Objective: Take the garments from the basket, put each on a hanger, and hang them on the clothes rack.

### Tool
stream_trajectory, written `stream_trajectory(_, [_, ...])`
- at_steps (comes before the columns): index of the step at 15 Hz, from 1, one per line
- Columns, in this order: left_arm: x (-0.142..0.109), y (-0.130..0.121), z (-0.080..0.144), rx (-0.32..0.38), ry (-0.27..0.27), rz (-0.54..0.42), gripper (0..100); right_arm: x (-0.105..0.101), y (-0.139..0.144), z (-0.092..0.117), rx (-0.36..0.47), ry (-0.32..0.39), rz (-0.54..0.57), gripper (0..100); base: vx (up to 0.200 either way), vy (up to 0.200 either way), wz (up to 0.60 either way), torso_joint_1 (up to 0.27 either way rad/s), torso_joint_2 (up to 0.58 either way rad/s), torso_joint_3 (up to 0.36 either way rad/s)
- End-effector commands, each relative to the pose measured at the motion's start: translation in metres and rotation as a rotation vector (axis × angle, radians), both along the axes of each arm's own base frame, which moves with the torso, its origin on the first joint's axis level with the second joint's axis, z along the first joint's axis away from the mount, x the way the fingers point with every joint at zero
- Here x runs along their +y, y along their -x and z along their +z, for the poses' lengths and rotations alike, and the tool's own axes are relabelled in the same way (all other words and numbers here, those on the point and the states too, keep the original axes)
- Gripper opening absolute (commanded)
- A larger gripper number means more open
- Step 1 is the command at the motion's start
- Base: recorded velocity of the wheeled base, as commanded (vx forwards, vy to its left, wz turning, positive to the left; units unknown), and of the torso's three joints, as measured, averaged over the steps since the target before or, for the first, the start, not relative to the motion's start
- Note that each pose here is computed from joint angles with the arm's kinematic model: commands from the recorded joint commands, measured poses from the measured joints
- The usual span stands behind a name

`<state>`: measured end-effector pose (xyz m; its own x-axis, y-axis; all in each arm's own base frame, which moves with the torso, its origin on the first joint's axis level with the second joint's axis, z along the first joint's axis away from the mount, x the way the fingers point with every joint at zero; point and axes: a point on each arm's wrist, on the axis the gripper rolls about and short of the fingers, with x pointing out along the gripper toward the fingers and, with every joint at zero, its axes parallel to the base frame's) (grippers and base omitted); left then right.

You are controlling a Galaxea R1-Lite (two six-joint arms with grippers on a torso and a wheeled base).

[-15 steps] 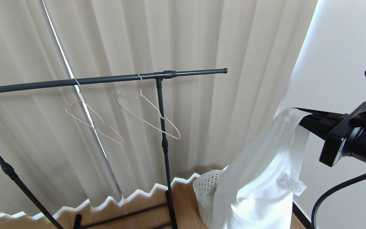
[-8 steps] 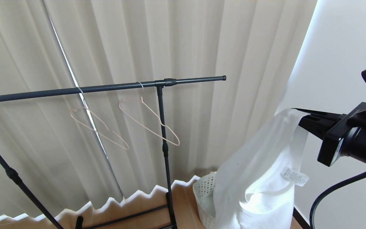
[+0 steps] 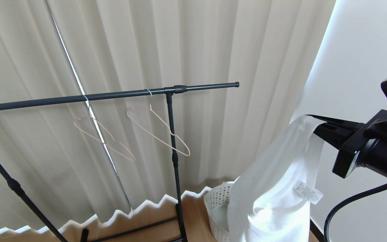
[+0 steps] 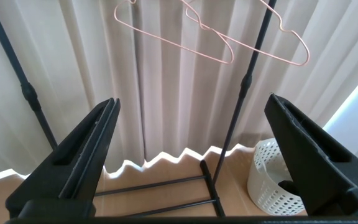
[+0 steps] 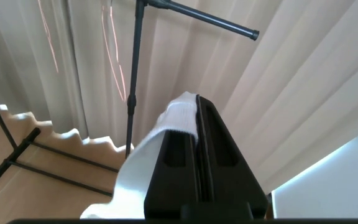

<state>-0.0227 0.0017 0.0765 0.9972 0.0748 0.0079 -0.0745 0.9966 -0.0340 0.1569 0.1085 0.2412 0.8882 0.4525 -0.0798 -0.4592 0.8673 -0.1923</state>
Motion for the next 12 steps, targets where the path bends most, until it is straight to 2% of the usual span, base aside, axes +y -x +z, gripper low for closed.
stream_trajectory(1, [0.0, 0.0, 0.0, 0.0, 0.0, 0.0, 100, 0.0006, -0.0006, -0.0031, 0.009, 0.007, 0.007, 0, 0.0, 0.0, 0.0, 0.159, -0.34, -0.168])
stream_trajectory(9, [0.0, 0.0, 0.0, 0.0, 0.002, 0.0, 100, 0.0008, -0.0005, -0.0029, -0.003, 0.027, 0.02, 0, 0.0, 0.0, 0.0, 0.102, -0.21, -0.109])
stream_trajectory(12, [0.0, 0.0, 0.0, 0.0, 0.0, 0.0, 100, 0.0012, -0.001, -0.0035, 0.0, 0.028, 0.021, 0, 0.0, 0.0, 0.6, -0.001, 0.0, -0.002])
